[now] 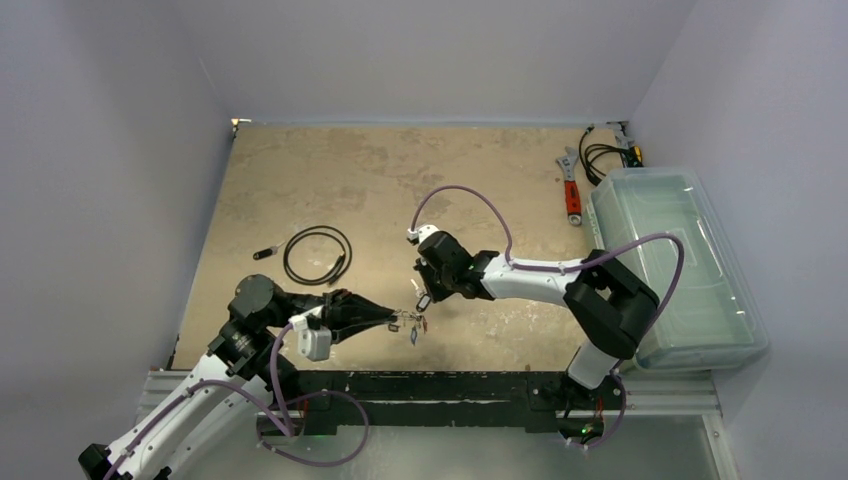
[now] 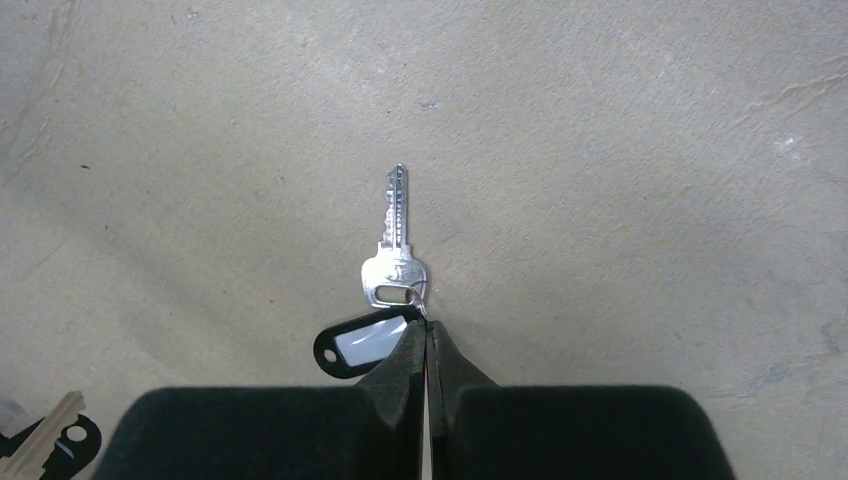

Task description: Put the keys on the keyring

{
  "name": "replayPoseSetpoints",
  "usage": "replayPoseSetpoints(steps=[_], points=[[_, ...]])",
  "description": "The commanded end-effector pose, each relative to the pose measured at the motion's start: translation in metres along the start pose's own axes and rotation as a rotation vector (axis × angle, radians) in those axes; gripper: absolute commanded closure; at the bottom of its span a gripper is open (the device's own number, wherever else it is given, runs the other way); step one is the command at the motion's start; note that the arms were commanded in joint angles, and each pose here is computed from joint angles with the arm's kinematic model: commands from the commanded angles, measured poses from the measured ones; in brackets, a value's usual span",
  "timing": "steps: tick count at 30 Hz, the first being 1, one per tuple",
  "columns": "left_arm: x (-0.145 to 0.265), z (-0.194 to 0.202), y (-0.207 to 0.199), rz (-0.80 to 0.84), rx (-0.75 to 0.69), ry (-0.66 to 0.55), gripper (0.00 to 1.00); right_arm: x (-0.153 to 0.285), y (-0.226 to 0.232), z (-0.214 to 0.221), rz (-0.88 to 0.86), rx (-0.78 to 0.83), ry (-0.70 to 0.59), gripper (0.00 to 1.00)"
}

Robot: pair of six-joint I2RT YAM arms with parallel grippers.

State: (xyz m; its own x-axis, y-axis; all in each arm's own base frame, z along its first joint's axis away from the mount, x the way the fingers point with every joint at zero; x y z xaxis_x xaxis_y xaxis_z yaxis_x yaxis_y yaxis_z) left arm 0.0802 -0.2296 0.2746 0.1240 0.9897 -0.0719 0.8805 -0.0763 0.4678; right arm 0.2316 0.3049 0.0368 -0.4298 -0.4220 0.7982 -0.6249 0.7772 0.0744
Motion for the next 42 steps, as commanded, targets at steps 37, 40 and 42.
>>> replayPoseSetpoints(steps=[37, 40, 42], points=[[-0.003, -0.005, 0.006, -0.002, -0.043, -0.010, 1.00, -0.001, 0.005, -0.004, -0.084, 0.068, -0.037, 0.81], [-0.003, -0.005, 0.006, -0.002, -0.045, -0.011, 1.00, -0.001, 0.005, -0.004, -0.085, 0.070, -0.037, 0.82], [-0.002, -0.005, 0.006, -0.003, -0.043, -0.010, 1.00, -0.001, 0.005, -0.005, -0.085, 0.071, -0.041, 0.78]])
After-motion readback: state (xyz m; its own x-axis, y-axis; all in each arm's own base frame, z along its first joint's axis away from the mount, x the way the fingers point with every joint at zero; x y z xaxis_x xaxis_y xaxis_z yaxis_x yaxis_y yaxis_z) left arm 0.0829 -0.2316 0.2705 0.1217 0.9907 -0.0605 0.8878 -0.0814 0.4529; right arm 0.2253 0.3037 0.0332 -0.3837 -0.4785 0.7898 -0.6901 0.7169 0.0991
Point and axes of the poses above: each gripper's point midway between its finger pads, its own x axis back along the fingers, its own y axis along the line the jaws close on, z = x × y, the point moved 1 cm from there along x, back along the fingers, and after that the axes turned 5 degrees about x, right-handed, at the moved point
